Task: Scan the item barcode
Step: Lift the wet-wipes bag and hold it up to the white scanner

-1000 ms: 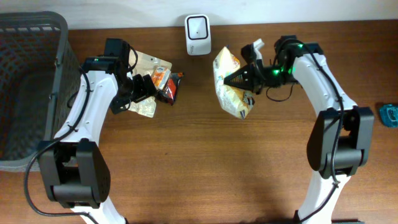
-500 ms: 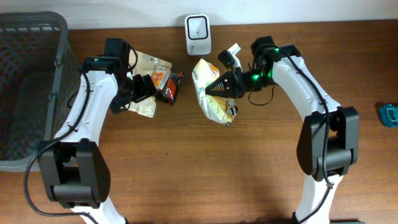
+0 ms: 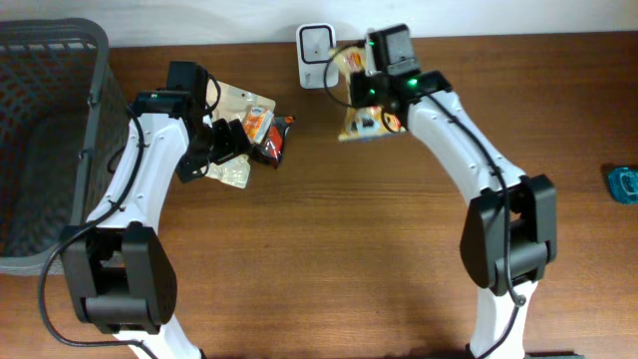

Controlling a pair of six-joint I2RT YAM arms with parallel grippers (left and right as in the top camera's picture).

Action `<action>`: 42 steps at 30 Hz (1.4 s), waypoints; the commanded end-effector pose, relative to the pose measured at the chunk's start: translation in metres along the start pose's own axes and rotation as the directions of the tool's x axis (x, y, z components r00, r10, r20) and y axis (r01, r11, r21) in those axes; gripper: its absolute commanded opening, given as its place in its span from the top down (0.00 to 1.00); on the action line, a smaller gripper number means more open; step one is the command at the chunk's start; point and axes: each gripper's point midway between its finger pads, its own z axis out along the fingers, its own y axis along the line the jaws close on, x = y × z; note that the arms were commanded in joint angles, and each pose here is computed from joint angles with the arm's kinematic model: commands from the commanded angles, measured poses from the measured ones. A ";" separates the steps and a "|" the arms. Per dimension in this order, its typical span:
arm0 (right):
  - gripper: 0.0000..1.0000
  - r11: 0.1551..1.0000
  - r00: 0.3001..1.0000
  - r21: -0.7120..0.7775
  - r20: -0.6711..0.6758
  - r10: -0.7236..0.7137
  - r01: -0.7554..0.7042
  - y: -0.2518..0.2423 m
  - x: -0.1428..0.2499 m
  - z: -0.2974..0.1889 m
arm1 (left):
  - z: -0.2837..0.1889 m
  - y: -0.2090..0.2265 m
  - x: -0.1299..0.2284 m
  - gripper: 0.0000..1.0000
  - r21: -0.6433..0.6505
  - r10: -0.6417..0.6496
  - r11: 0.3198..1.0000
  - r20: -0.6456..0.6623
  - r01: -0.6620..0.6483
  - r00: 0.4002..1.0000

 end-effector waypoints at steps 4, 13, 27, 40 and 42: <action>0.96 0.998 0.970 0.045 0.240 0.031 -0.044 0.003 -0.052 0.016 | -0.002 0.000 -0.001 0.01 0.006 -0.011 1.000 0.004 0.011 1.000; 0.96 0.998 0.951 -0.054 0.309 0.028 -0.012 0.051 -0.049 0.063 | -0.002 0.000 -0.002 0.01 0.006 -0.013 1.000 0.004 0.013 1.000; 0.96 0.999 0.973 0.038 0.228 -0.037 0.029 0.042 -0.018 0.085 | -0.002 0.000 -0.002 0.01 0.006 -0.013 1.000 0.004 0.013 1.000; 0.96 0.991 0.979 -0.096 0.189 -0.079 0.098 0.064 -0.037 0.046 | -0.002 0.000 -0.002 0.01 0.006 -0.013 1.000 0.004 0.013 1.000; 0.96 0.985 0.987 -0.140 0.137 -0.085 0.104 0.063 -0.047 0.030 | -0.002 0.001 -0.002 0.01 0.006 -0.013 1.000 0.004 0.013 1.000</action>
